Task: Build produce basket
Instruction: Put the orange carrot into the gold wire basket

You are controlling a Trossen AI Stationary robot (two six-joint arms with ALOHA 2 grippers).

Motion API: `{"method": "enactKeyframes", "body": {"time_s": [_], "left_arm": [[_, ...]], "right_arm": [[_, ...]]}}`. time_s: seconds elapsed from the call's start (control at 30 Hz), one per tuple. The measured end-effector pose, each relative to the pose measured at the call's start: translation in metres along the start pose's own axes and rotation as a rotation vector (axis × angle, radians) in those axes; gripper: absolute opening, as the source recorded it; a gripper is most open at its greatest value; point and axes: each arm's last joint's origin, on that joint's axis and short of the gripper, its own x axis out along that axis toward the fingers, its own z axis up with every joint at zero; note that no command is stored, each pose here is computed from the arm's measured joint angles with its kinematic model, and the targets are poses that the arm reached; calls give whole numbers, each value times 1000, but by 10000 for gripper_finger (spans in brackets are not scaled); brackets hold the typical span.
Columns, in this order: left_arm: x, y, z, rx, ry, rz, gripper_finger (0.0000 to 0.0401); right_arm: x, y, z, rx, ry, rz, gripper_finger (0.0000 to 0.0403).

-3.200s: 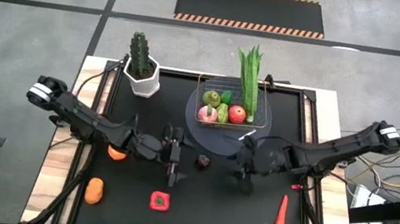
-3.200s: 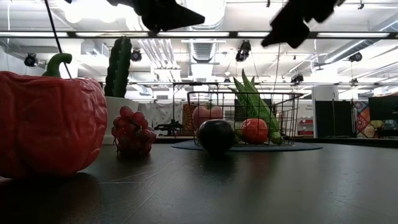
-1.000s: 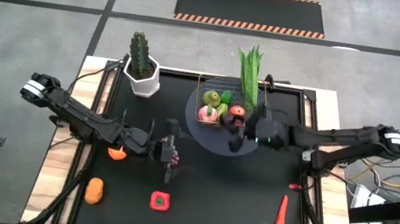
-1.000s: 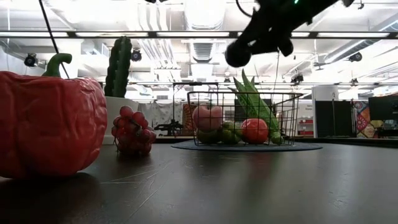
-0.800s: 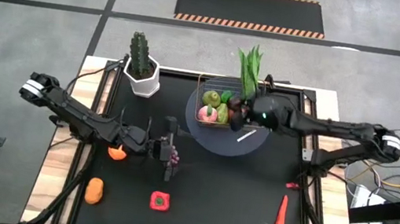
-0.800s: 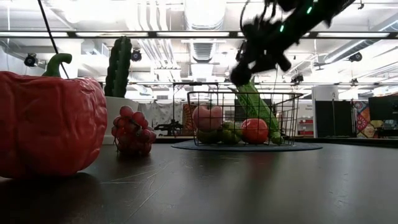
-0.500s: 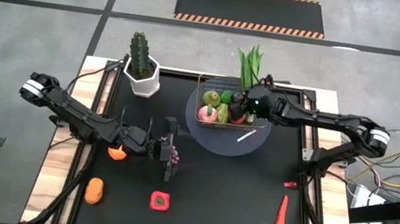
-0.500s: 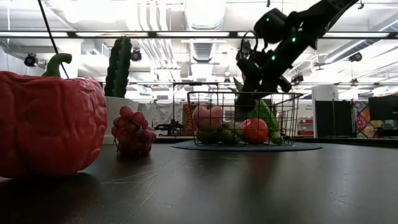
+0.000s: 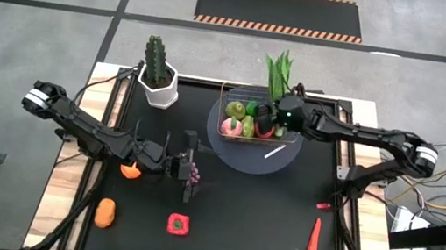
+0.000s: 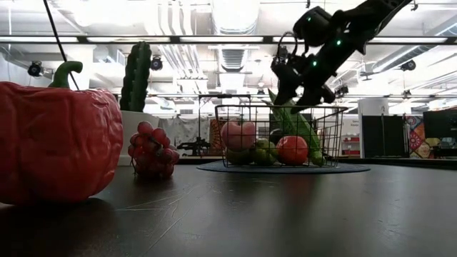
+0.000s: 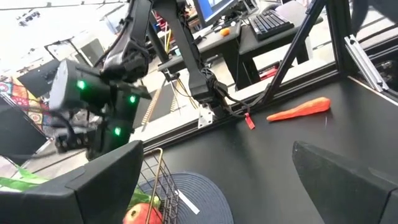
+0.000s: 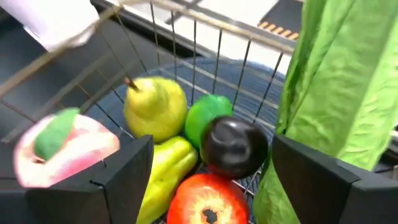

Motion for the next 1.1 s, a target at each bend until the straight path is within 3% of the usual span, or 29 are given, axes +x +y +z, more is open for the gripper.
{"method": "enactKeyframes", "body": {"time_s": [0.1, 0.3, 0.4, 0.73, 0.97, 1.03, 1.1], "left_arm": [[0, 0, -1, -19, 4, -2, 393], [0, -2, -4, -57, 34, -14, 393], [0, -3, -5, -86, 47, -21, 393], [0, -10, -19, -269, 178, -49, 393], [0, -11, -17, -302, 165, -49, 393], [0, -9, -13, -289, 151, -47, 393], [0, -8, -10, -285, 140, -45, 393]], "right_arm": [[-15, 5, 4, -2, -22, 67, 312], [-56, 30, 4, -66, -4, 399, 296], [-76, 49, -6, -146, 32, 535, 286], [-124, 104, -59, -361, 149, 790, 266], [-138, 125, -94, -106, 442, 776, 254], [-141, 126, -109, -48, 592, 698, 251], [-146, 122, -125, 16, 760, 551, 248]]}}
